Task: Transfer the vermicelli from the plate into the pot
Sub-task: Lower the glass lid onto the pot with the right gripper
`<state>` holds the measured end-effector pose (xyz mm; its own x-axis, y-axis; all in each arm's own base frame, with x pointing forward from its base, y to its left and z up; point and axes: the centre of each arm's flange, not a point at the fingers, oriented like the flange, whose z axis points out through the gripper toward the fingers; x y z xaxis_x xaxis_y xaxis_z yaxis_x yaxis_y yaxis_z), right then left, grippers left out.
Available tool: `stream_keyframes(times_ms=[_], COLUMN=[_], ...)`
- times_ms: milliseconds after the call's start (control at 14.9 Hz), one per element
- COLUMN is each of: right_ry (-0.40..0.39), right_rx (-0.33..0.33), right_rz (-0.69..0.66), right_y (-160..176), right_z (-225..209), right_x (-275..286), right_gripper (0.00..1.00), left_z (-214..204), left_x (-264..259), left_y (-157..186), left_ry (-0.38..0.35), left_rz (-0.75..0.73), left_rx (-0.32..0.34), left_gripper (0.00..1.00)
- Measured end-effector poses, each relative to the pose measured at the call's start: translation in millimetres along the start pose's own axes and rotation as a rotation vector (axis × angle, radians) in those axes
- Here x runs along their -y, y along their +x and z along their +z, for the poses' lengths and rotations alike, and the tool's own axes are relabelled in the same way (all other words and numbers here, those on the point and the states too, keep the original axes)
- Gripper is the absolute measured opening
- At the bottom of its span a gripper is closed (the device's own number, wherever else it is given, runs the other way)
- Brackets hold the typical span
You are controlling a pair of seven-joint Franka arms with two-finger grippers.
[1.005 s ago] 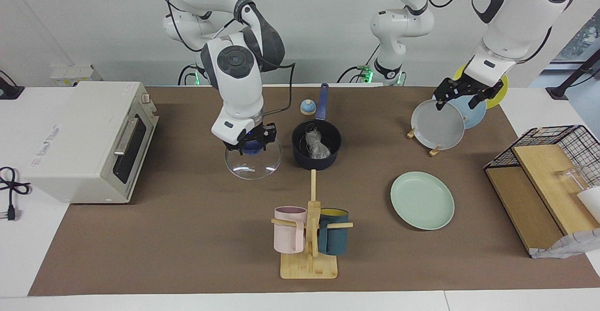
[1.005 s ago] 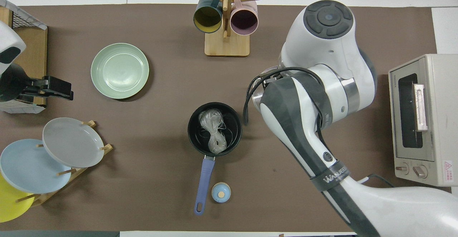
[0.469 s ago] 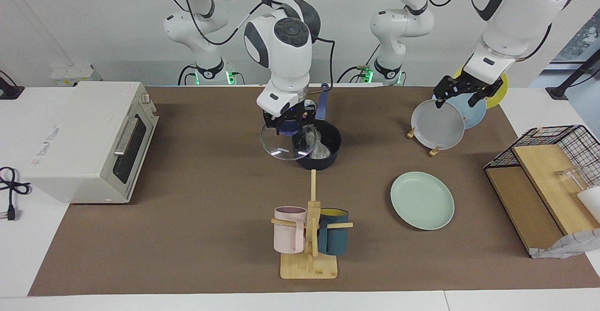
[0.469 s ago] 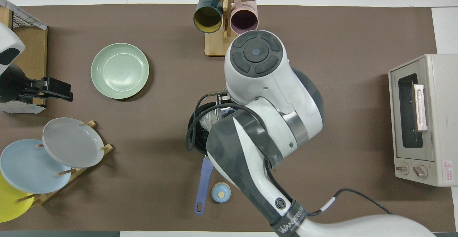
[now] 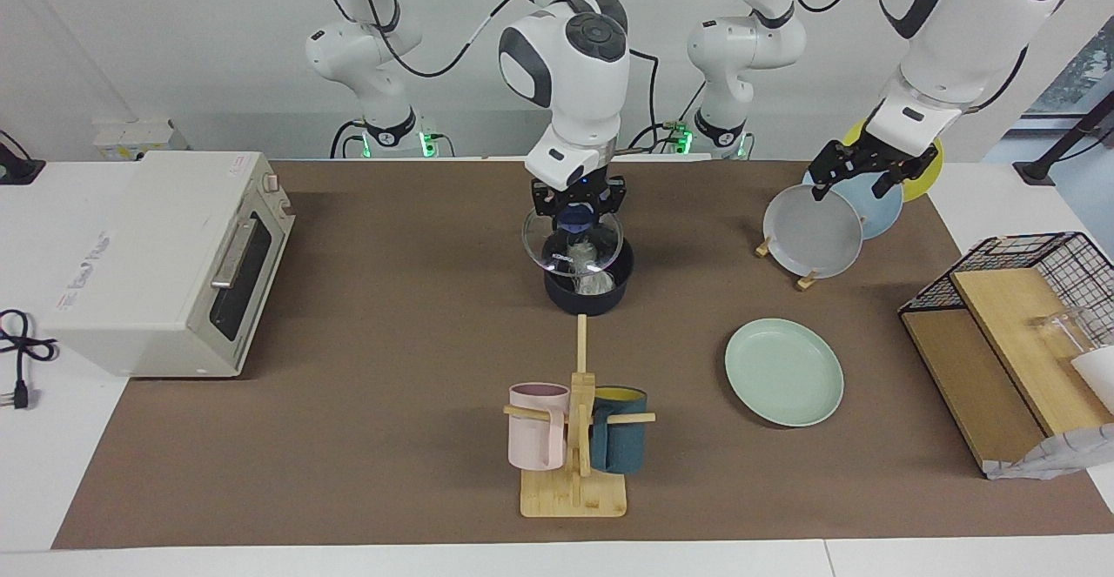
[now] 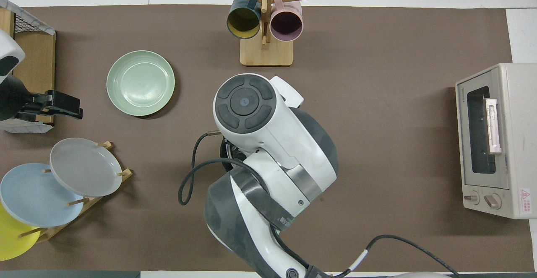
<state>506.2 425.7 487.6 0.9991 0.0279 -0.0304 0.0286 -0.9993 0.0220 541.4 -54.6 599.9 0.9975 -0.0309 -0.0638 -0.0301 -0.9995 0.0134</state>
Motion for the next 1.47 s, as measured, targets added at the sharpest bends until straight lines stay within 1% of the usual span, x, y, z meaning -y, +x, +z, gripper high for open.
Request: stream_keyframes(times_ms=[268, 536, 737, 1273, 1474], right_ry=[0.011, -0.001, -0.002, -0.001, -0.001], right_rx=[-0.015, -0.011, -0.013, -0.016, -0.016], right_rz=[0.023, 0.027, 0.028, 0.030, 0.031], right_y=[-0.5, -5.0, -4.7, -4.8, -4.8], right_z=[15.0, 43.4, 57.3, 73.1, 73.0], right_x=[14.5, 31.5, 31.1, 28.7, 28.1], right_gripper=[0.66, 0.66, 0.66, 0.66, 0.66], left_z=[0.1, 0.1, 0.0, 0.0, 0.0], left_x=[4.2, 5.6, 10.9, 10.4, 10.3], left_y=[0.0, 0.1, 0.4, 0.4, 0.4], left_ry=[0.000, 0.000, -0.001, -0.001, -0.001], left_rz=[-0.008, -0.010, -0.020, -0.019, -0.019], left_rx=[0.002, 0.002, 0.002, 0.002, 0.002], left_gripper=[1.00, 1.00, 1.00, 1.00, 1.00])
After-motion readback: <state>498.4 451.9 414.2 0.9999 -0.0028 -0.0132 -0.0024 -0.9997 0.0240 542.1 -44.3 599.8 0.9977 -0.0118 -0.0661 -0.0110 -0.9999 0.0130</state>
